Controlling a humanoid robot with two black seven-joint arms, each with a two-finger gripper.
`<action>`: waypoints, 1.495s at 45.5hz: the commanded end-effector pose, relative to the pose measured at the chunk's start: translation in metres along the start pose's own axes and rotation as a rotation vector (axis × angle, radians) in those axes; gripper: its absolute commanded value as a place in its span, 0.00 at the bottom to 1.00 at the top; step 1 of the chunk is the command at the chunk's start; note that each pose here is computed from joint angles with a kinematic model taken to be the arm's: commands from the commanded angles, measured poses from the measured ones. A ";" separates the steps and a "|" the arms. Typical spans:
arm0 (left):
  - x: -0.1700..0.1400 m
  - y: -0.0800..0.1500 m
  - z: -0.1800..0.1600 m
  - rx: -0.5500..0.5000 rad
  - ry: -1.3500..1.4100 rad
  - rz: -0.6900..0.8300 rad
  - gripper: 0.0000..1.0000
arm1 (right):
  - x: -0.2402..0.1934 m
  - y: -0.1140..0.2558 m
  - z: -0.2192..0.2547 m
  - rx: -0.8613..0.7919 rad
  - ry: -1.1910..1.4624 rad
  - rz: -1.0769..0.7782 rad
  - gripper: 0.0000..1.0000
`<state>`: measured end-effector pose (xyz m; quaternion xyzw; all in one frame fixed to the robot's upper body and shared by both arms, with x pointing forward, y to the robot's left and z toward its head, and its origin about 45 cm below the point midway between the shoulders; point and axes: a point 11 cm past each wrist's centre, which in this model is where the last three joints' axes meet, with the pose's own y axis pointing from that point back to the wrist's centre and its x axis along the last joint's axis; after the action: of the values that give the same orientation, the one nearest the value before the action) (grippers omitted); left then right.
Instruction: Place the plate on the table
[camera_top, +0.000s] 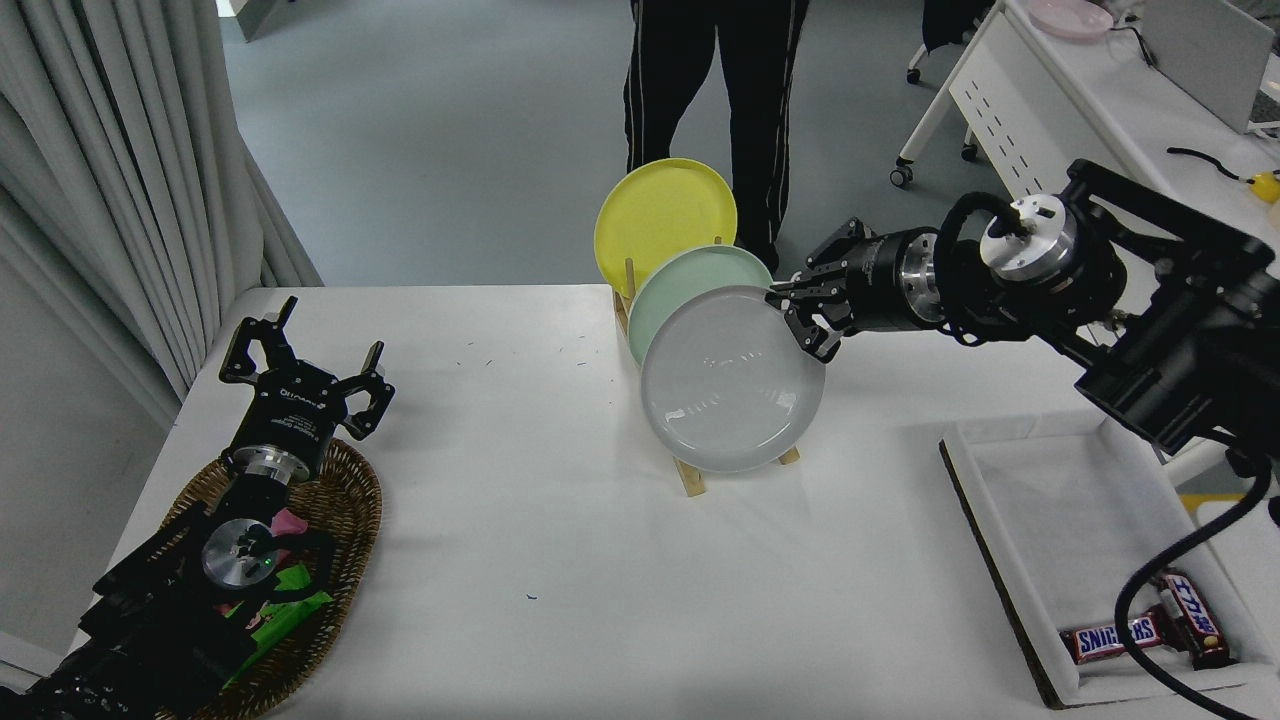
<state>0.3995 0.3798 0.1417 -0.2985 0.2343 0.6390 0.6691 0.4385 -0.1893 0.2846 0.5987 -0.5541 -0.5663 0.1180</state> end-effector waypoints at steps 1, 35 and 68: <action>0.000 0.000 0.000 0.000 0.000 0.000 1.00 | 0.016 0.000 0.016 -0.056 -0.092 0.071 0.00; 0.000 0.000 0.000 0.000 0.000 0.000 1.00 | 0.089 -0.065 0.107 -0.379 -0.521 0.104 0.00; 0.000 0.000 0.000 0.000 0.000 0.000 1.00 | 0.102 -0.112 0.168 -0.464 -0.623 0.184 0.00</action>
<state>0.3995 0.3797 0.1417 -0.2985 0.2343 0.6390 0.6691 0.3437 -0.1660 0.1045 0.3194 -0.4737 -0.8123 0.1176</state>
